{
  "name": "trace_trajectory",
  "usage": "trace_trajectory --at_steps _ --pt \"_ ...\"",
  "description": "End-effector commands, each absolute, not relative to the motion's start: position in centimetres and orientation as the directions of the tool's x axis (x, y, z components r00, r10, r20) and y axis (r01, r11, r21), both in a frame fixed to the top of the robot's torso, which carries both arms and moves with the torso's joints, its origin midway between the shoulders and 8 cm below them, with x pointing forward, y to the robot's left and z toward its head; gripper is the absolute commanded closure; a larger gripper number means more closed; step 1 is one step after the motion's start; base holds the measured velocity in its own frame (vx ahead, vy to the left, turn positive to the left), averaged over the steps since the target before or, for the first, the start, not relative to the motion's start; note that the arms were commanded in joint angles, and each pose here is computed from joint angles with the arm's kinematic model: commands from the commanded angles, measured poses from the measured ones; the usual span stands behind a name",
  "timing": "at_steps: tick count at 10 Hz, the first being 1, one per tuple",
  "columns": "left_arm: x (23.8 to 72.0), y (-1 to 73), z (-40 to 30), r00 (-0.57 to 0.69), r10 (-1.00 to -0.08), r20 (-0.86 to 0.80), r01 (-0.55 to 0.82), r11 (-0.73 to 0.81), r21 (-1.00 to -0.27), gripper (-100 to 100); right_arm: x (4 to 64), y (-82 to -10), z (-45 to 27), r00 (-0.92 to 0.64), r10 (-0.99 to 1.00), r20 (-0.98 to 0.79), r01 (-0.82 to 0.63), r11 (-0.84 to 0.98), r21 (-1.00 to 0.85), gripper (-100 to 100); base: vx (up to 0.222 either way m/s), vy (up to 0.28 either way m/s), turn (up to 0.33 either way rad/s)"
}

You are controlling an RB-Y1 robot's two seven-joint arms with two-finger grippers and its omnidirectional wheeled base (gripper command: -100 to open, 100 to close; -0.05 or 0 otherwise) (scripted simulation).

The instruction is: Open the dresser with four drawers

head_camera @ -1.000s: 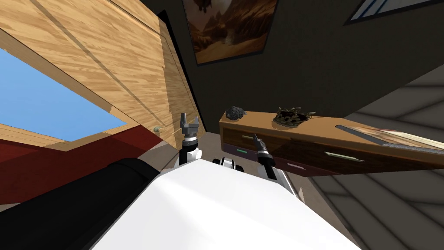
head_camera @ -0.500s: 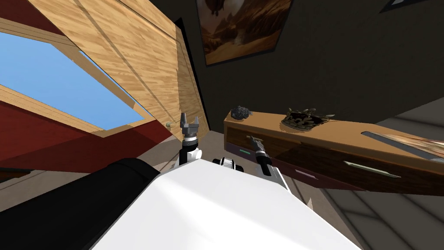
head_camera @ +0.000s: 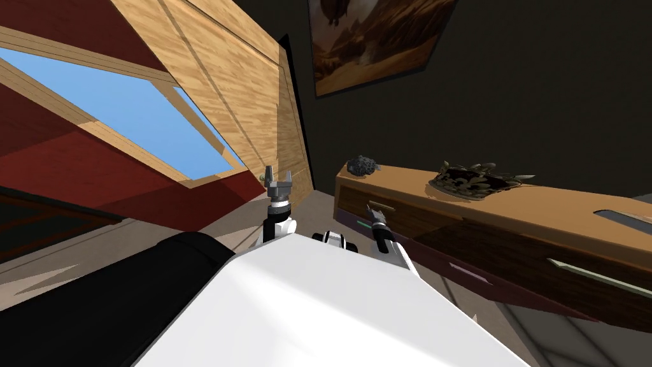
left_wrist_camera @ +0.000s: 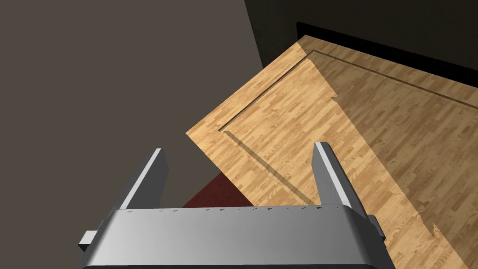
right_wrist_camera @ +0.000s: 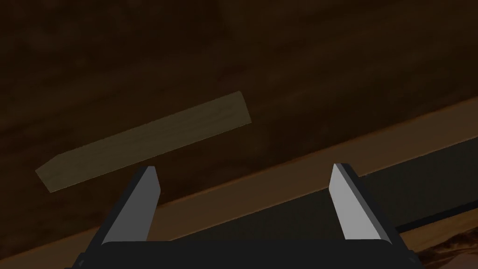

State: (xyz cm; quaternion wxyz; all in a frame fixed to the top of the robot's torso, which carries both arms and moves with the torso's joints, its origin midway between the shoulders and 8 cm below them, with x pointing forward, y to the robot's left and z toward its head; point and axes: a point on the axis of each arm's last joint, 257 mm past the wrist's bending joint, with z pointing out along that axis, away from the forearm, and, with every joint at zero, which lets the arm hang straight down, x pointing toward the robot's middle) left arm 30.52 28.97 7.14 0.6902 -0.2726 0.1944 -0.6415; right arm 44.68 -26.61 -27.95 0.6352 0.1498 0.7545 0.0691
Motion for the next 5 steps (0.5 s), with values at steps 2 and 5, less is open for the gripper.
trace_trajectory --at_steps 2,5 --pt "30.5 29.0 7.1 0.101 -0.992 0.081 0.78 0.028 -0.626 0 44.5 -28.0 -30.8 -0.225 0.185 -0.957 0.188 0.972 0.144 -100 -0.041 0.012 0.183" --pt "30.5 29.0 7.1 0.101 -0.991 0.081 0.779 0.028 -0.626 0 44.0 -29.3 -33.7 -0.314 0.034 -0.949 0.211 0.977 -0.034 -100 -0.038 0.016 0.2"
